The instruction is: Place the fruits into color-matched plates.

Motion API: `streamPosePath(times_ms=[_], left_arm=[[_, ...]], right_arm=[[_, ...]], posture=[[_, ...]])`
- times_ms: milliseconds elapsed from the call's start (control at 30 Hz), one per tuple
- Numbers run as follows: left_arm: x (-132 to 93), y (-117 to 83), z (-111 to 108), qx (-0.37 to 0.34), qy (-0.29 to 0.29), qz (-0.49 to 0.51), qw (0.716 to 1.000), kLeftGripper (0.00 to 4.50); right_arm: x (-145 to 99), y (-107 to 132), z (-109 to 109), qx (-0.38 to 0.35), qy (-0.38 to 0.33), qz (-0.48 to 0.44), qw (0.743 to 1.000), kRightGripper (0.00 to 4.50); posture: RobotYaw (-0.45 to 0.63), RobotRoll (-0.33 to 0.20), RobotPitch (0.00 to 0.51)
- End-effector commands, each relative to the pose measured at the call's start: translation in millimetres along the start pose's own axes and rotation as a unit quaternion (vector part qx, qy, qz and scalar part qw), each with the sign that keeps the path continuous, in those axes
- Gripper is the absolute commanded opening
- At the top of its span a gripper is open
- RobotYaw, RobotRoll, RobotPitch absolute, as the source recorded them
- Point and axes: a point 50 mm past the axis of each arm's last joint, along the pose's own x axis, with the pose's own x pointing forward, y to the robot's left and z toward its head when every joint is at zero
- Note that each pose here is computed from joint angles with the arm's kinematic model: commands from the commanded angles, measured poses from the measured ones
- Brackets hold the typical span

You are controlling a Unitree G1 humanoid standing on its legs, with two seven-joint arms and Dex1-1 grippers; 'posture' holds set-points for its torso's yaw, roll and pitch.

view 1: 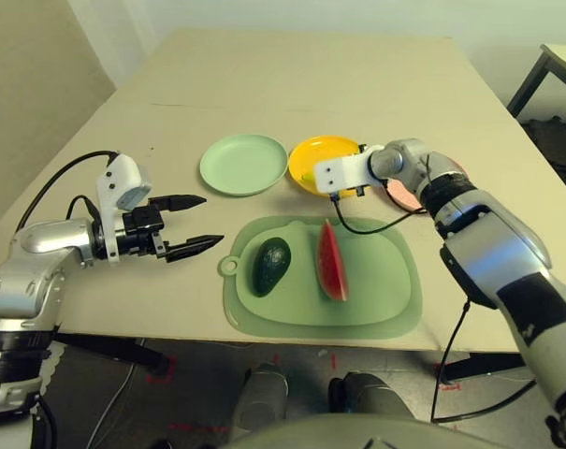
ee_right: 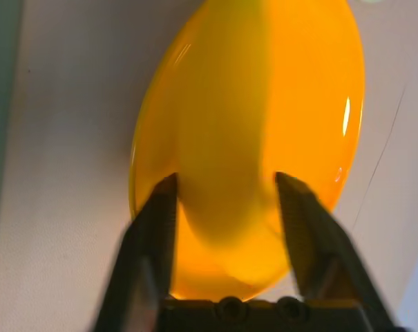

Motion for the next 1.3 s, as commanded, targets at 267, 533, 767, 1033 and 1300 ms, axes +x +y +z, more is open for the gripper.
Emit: streamPosePath(times_ms=[267,533,767,1033,1300], left_arm=[[-2,2,3,0.014,0.0,0.007,1.0,4.5],[2,5,5,0.033,-0.002,-0.023,0.999,4.5],[5,5,8,0.044,-0.011,-0.081,0.996,4.5],[8,1,9,0.041,-0.011,-0.137,0.99,4.5],[6,-1,8,0.035,0.004,-0.158,0.987,4.5]], right_arm=[[-11,-13,3,-0.047,-0.011,-0.006,0.999,4.49],[-47,-28,13,-0.198,-0.057,0.089,0.975,4.49],[-76,-2,26,-0.332,-0.118,0.201,0.914,4.49],[-99,23,71,-0.388,-0.166,0.224,0.878,4.49],[-101,22,99,-0.408,-0.186,0.208,0.869,4.49]], posture=[[0.21,0.0,0.092],[0.17,0.0,0.08],[0.14,0.0,0.073],[0.12,0.0,0.072],[0.14,0.0,0.062]])
